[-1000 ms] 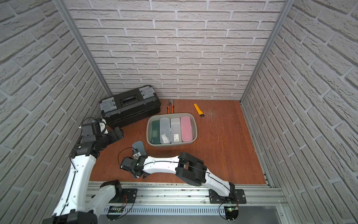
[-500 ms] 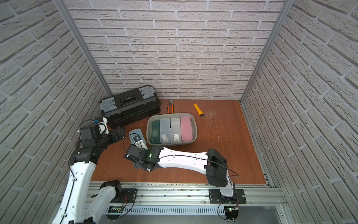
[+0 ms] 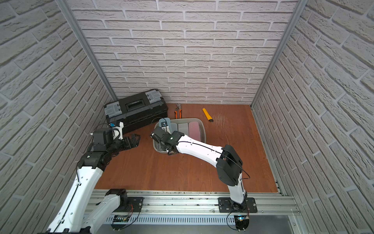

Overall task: Put the pencil case into the storage box
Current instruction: Pick up the pencil case from the center of the board, then place the pencil case at the storage box.

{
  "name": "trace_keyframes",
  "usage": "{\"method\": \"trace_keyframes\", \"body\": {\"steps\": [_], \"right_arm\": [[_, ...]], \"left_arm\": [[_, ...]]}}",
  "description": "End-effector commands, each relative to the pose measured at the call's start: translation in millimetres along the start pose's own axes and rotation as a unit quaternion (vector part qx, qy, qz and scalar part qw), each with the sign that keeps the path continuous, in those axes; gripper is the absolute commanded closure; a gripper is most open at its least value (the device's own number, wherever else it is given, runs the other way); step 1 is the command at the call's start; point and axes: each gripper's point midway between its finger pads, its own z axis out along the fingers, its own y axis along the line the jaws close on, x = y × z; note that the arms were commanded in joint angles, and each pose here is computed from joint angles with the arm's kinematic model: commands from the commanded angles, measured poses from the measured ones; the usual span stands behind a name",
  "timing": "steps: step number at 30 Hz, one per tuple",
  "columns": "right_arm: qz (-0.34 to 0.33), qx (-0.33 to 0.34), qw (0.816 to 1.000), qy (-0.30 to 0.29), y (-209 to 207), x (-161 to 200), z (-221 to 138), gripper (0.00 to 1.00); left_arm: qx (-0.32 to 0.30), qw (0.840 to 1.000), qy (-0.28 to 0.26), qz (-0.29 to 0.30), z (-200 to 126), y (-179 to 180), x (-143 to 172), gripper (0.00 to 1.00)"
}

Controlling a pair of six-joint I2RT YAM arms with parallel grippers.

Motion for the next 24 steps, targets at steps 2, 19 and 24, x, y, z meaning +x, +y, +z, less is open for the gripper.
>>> {"method": "trace_keyframes", "body": {"steps": [2, 19, 24], "right_arm": [[0.002, -0.006, 1.000, 0.000, 13.2, -6.4, 17.7, 0.53], [0.030, -0.016, 0.999, 0.017, 28.5, -11.2, 39.9, 0.10], [0.040, -0.034, 0.998, -0.020, 17.5, -30.2, 20.8, 0.11]], "left_arm": [[0.009, 1.000, -0.002, 0.020, 3.3, -7.5, -2.3, 0.02], [0.012, 1.000, -0.002, 0.026, 2.0, -11.0, -1.1, 0.02], [0.012, 1.000, -0.002, 0.027, 1.6, -11.2, -1.4, 0.02]]}}
